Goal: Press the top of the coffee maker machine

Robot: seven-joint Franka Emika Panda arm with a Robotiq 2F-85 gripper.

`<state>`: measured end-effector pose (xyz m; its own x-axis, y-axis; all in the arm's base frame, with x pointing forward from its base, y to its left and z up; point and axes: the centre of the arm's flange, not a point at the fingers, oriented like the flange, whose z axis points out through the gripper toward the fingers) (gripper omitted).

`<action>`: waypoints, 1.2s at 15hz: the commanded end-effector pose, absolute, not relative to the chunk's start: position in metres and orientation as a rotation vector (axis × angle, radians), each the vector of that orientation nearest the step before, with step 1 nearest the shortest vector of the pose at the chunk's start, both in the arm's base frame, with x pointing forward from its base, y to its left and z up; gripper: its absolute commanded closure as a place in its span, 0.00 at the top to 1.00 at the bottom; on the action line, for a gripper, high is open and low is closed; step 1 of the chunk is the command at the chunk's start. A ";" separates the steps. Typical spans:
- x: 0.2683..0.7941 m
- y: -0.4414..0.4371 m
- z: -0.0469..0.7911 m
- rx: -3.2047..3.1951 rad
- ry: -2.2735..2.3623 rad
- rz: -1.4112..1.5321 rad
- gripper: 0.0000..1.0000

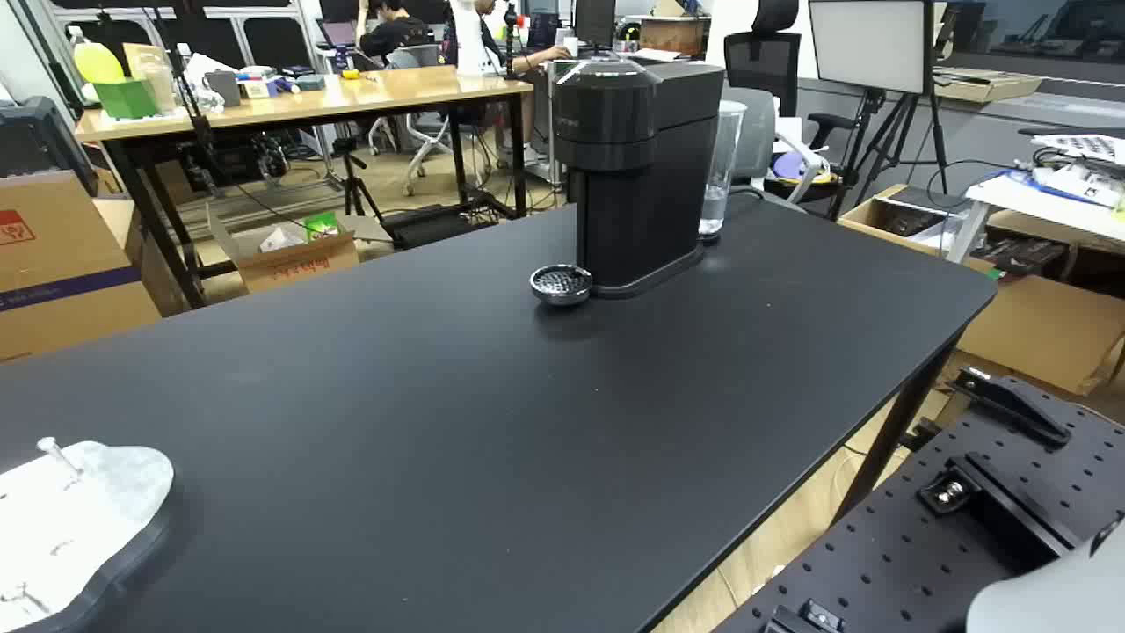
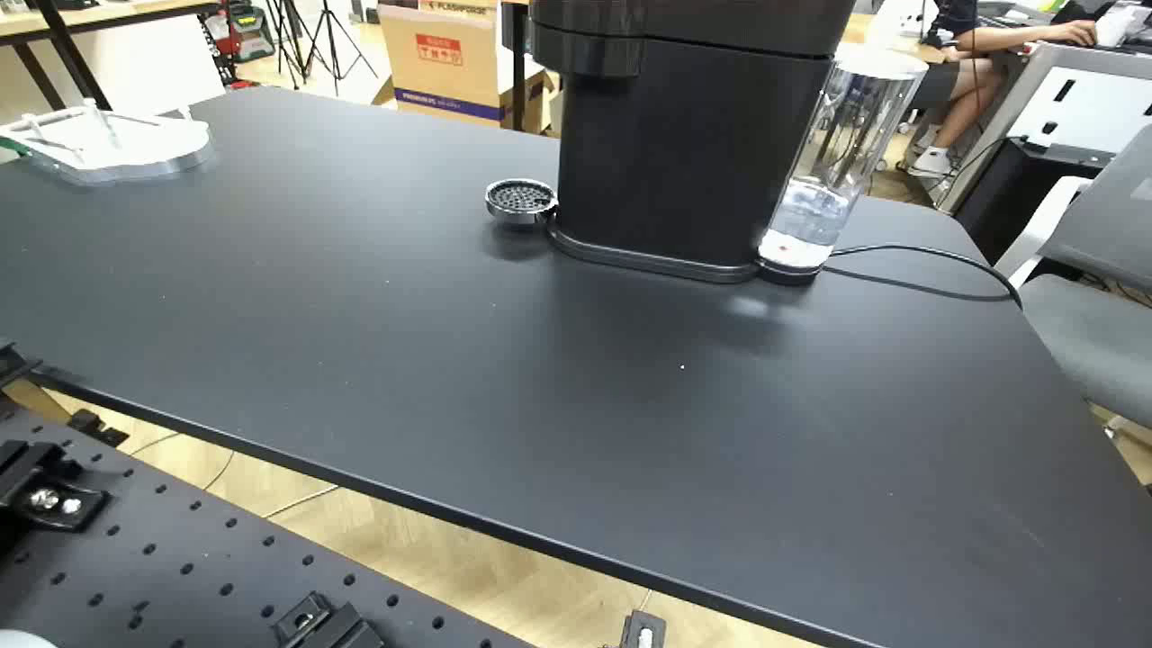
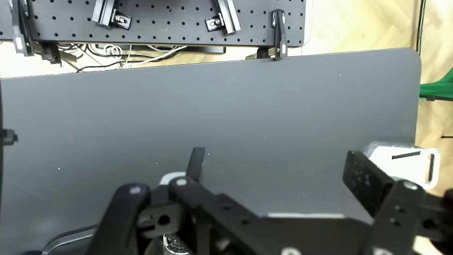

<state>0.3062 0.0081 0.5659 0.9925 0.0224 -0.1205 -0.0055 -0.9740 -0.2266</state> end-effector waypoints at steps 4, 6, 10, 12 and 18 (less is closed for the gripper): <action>0.306 0.008 0.567 -2.908 -0.012 0.172 1.00; 0.306 0.008 0.567 -2.908 -0.013 0.171 1.00; 0.306 0.008 0.567 -2.908 -0.013 0.171 1.00; 0.313 0.005 0.568 -2.924 0.052 0.100 1.00; 0.374 -0.042 0.563 -2.989 0.163 -0.201 1.00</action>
